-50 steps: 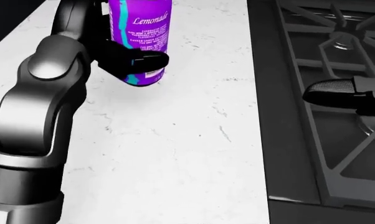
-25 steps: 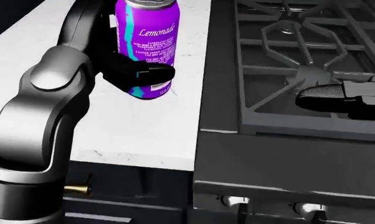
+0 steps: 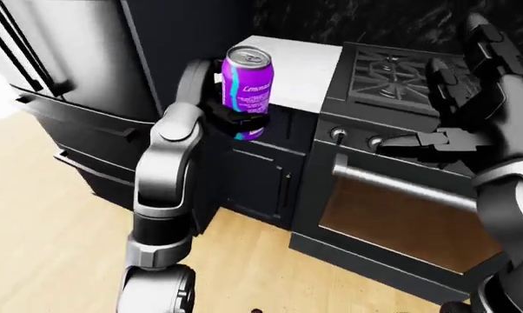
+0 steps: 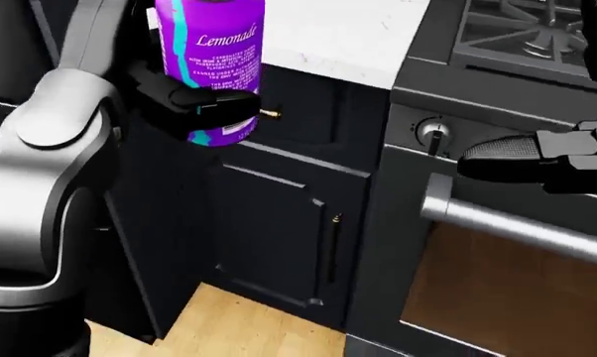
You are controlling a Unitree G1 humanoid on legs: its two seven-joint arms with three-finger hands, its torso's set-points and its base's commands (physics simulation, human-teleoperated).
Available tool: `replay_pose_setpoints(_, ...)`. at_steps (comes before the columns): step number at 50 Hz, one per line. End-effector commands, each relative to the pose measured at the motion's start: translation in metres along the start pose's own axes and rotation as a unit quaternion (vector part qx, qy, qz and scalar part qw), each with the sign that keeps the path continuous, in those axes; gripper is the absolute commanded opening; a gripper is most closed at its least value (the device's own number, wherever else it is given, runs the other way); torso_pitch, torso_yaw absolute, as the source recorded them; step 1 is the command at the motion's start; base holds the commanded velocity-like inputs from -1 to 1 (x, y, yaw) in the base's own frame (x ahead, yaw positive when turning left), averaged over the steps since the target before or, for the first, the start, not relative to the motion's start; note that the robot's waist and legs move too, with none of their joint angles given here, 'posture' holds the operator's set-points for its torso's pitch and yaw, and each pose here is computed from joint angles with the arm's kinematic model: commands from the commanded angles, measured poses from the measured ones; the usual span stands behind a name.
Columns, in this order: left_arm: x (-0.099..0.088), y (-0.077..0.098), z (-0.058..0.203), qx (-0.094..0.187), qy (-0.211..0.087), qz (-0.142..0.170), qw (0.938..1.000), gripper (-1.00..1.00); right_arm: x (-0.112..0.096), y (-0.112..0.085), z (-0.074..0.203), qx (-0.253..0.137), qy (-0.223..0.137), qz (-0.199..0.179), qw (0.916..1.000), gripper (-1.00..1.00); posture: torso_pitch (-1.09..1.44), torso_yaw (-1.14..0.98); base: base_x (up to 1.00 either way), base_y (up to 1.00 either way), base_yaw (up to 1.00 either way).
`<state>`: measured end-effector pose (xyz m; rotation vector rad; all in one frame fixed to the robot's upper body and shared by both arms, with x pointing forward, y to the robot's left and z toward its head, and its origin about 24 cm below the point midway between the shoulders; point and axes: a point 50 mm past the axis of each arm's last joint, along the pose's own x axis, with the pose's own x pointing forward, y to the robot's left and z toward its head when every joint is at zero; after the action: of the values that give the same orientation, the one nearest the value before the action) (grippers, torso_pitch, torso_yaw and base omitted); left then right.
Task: Move the drinks to the dining counter.
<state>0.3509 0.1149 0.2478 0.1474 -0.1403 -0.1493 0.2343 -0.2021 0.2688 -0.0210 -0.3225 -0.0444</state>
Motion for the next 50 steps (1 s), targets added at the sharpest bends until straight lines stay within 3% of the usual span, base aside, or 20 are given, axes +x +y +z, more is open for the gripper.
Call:
replay_pose_setpoints(1, -0.001, -0.003, 0.010, 0.001, -0.024, -0.005, 0.9997, -1.00, -0.001, -0.002, 0.008, -0.002, -0.026, -0.007, 0.9996, 1.00, 0.00, 0.00, -0.49, 0.00, 1.00)
replay_pose_setpoints(18, -0.003, -0.003, 0.006, 0.001, -0.024, -0.005, 0.9997, -1.00, -0.002, 0.001, 0.004, -0.004, -0.024, -0.006, 0.9997, 1.00, 0.00, 0.00, -0.29, 0.00, 1.00)
replay_pose_setpoints(50, -0.016, 0.000, 0.025, -0.002, -0.043, -0.005, 0.9990, -1.00, -0.003, 0.003, 0.007, -0.013, -0.027, -0.005, 0.9996, 1.00, 0.00, 0.00, -0.02, 0.00, 1.00)
